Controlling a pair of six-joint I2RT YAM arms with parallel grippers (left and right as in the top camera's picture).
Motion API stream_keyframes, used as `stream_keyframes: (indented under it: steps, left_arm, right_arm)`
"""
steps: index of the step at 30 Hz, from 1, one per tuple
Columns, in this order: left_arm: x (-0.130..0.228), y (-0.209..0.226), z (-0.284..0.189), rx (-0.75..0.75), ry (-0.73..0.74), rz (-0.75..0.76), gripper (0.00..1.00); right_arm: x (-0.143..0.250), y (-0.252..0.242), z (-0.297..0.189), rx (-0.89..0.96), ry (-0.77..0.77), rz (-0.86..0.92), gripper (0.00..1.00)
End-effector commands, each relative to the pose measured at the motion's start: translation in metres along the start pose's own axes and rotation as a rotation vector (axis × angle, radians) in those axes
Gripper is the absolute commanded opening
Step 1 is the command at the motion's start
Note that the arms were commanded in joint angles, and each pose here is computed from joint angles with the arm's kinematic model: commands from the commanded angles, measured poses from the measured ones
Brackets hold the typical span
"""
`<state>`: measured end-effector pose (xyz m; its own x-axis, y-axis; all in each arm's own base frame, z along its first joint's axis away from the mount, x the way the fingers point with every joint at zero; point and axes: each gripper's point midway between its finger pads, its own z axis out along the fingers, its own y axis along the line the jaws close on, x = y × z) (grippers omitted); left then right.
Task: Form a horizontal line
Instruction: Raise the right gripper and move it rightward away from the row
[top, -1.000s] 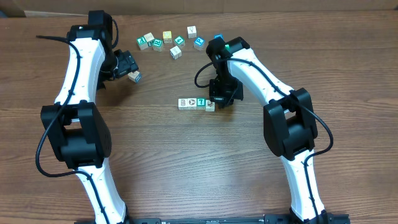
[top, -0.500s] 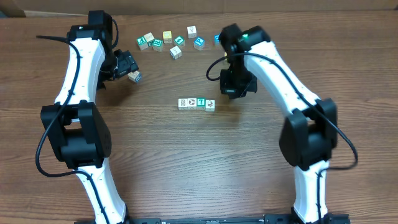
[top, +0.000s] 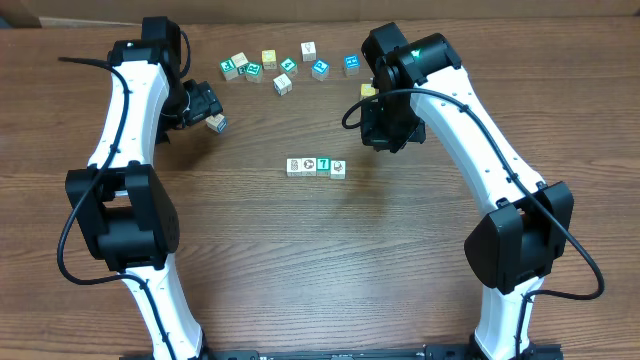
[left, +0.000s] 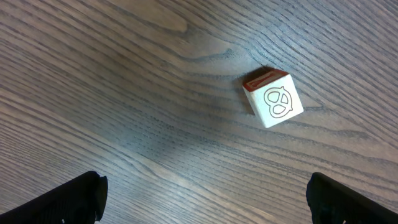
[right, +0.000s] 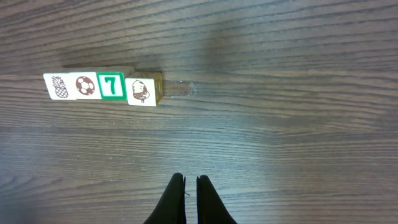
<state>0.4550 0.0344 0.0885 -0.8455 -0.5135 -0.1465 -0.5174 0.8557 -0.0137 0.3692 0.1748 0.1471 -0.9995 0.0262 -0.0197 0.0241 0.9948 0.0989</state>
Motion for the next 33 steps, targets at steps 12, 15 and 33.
stream_keyframes:
  steps: [12, 15, 33]
  left_arm:
    - [-0.002, -0.004, 0.000, 0.000, -0.008, 0.017, 0.99]
    - [-0.002, -0.004, 0.000, 0.000, -0.008, 0.017, 1.00]
    - [-0.002, -0.004, 0.000, 0.000, -0.008, 0.017, 1.00]
  right_arm:
    - [0.009, 0.013, -0.017, -0.003, -0.044, -0.049, 0.04]
    - [0.010, 0.017, -0.017, -0.004, -0.045, -0.058, 0.04]
    - [0.005, -0.013, -0.023, 0.088, -0.067, 0.017, 0.04]
